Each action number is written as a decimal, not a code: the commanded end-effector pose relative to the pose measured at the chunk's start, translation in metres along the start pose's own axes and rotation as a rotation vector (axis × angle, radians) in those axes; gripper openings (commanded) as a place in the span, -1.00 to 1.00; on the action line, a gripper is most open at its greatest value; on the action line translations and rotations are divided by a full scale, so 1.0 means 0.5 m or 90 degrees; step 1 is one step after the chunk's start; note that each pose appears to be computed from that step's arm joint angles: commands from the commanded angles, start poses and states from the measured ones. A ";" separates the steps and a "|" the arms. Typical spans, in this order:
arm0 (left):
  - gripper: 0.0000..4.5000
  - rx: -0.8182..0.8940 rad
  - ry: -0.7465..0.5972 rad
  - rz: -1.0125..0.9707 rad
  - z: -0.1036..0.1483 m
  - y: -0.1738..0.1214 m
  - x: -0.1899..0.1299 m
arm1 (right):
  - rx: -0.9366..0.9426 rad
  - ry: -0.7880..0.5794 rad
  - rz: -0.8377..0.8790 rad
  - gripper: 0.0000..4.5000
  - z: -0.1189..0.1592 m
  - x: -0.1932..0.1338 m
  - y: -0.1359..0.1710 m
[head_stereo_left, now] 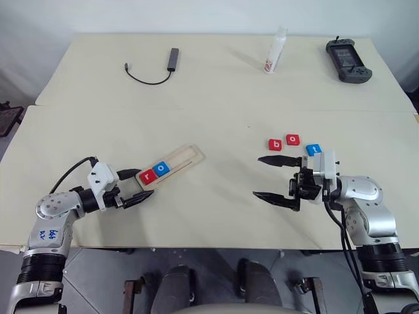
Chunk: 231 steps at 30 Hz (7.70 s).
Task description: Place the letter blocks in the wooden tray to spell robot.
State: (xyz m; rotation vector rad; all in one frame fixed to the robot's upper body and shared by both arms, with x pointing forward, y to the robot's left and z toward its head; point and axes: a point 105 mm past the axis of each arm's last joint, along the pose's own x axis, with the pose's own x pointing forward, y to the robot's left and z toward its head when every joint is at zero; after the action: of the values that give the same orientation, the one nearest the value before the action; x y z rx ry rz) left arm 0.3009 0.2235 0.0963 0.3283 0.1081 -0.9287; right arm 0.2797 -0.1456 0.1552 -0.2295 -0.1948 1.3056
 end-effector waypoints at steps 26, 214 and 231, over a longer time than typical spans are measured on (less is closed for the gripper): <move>0.99 0.155 -0.040 -0.355 0.127 -0.140 0.239 | 0.052 0.151 -0.238 1.00 -0.007 -0.226 0.080; 1.00 0.086 -0.198 -0.180 0.160 -0.173 0.107 | 0.052 0.499 0.111 -0.02 -0.030 0.059 -0.020; 1.00 0.089 -0.197 -0.178 0.160 -0.167 0.110 | 0.092 0.510 0.012 0.03 -0.029 -0.024 -0.025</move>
State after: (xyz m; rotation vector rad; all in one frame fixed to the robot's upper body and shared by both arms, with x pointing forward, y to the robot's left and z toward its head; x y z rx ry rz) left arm 0.2628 0.1100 0.1332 0.2842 -0.1680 -1.2580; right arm 0.2918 -0.1612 0.1347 -0.5842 0.6185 1.1625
